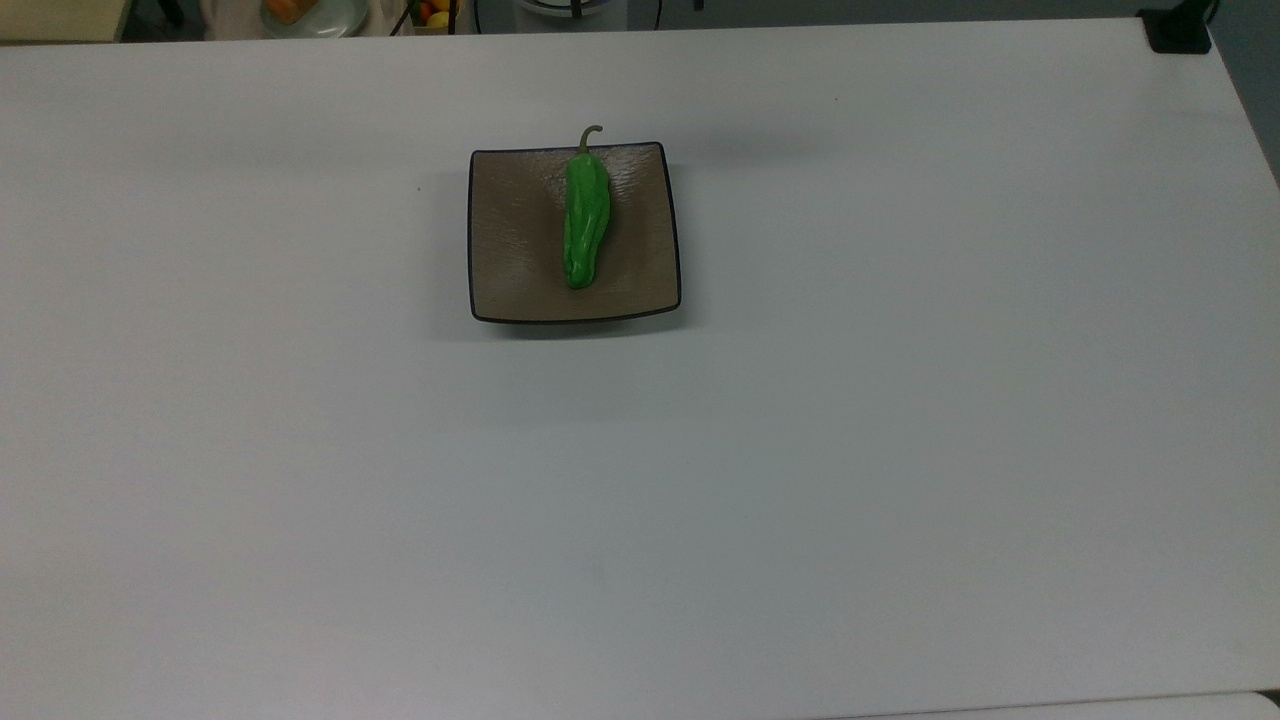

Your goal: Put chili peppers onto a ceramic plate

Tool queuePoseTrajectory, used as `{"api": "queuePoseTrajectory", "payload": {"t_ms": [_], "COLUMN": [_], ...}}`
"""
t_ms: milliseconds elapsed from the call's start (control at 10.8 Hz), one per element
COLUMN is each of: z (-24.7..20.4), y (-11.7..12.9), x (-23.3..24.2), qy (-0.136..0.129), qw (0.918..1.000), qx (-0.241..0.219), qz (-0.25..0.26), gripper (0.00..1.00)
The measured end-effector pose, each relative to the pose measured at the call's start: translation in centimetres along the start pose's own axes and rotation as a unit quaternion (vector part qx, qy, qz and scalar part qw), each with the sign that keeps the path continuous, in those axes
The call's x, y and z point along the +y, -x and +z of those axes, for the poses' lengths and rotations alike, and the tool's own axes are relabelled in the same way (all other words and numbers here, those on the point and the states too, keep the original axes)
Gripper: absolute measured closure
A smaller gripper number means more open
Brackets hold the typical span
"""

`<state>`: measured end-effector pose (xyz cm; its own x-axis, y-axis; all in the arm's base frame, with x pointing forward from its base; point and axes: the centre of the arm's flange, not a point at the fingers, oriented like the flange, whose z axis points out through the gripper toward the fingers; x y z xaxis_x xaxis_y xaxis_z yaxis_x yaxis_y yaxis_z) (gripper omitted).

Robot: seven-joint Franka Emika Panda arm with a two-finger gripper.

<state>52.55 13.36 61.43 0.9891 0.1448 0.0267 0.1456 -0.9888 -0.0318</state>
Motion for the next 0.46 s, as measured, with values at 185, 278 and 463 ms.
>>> {"api": "queuePoseTrajectory", "payload": {"t_ms": [185,278,463], "z": [0.0,-0.1,-0.2], "y": [-0.1,-0.4,-0.7], "x": [0.7,1.6,3.3], "qy": [-0.003,-0.015,-0.027], "qw": [0.9994,0.9986,0.9975], "qx": [0.002,0.010,0.014], "qz": [-0.035,-0.049,-0.064], "gripper": [0.00,0.00,0.00]}}
